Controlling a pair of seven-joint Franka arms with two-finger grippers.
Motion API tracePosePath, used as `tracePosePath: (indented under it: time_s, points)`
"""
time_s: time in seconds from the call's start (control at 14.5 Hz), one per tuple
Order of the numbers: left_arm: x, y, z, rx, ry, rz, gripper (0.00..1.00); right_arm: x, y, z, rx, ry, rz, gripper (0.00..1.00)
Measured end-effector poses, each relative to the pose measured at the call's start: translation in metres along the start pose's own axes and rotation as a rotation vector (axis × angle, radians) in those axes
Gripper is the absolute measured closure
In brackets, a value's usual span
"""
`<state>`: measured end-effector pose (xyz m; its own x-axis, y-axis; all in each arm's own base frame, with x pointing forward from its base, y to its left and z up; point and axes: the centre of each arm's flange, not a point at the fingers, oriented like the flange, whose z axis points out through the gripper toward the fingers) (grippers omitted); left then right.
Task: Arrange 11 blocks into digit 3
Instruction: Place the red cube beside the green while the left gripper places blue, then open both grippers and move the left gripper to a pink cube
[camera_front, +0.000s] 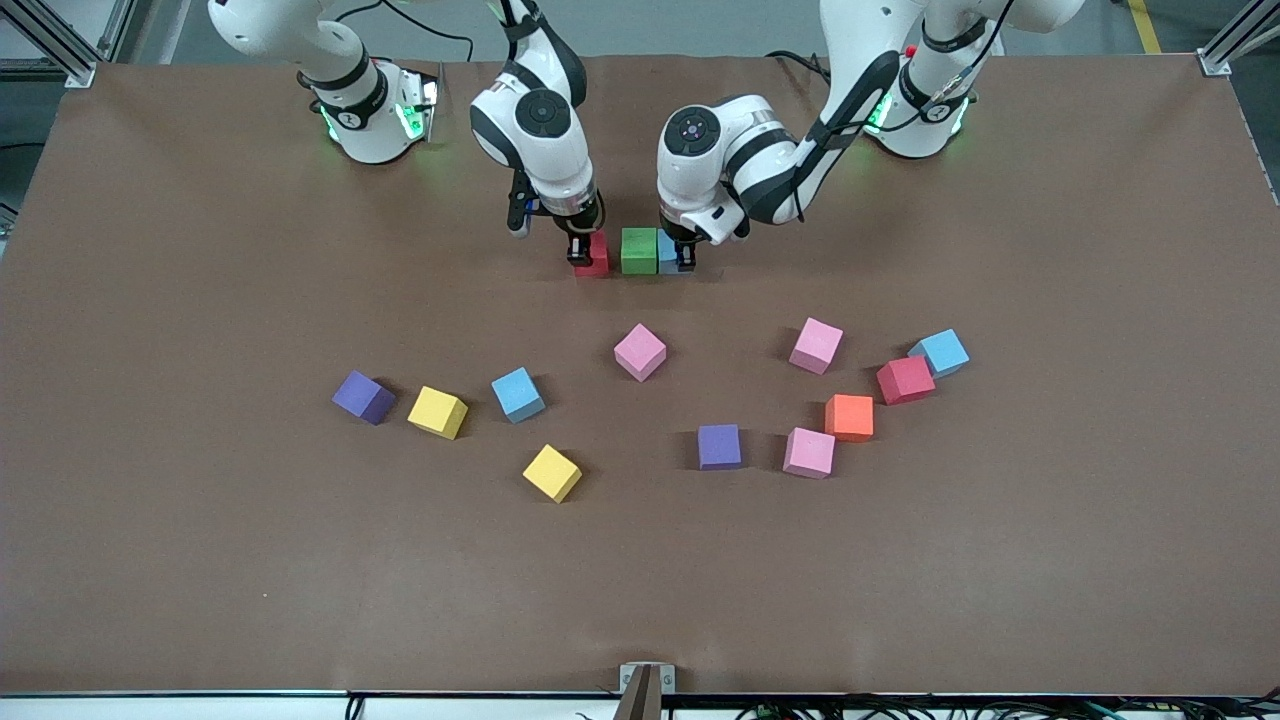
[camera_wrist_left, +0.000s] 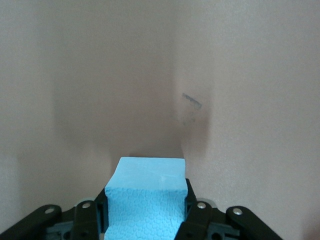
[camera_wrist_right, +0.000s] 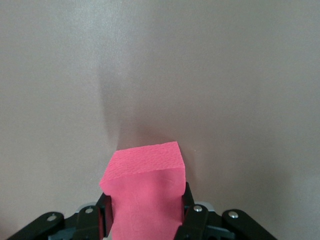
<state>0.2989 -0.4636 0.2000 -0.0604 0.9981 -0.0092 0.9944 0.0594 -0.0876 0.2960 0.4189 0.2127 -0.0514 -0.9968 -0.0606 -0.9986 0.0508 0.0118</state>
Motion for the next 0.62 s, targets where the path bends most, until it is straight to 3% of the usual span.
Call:
tracePosePath:
  time_s: [0.21, 0.28, 0.55, 0.62]
  points:
    - [-0.0009, 0.0001, 0.0007, 0.002, 0.0, 0.0, 0.46, -0.0034, -0.002, 0.0005, 0.002, -0.003, 0.0, 0.46]
    - [-0.0011, 0.0, 0.0007, 0.002, 0.0, 0.001, 0.41, -0.0045, -0.0026, 0.0006, 0.003, -0.004, 0.0, 0.46]
    - [-0.0056, 0.001, -0.0034, -0.003, -0.006, 0.005, 0.04, -0.0064, -0.0037, 0.0006, 0.004, -0.006, 0.001, 0.46]
    - [-0.0065, 0.0021, -0.0058, -0.003, -0.002, 0.007, 0.0, -0.0073, -0.0041, 0.0007, 0.004, -0.007, 0.001, 0.46]
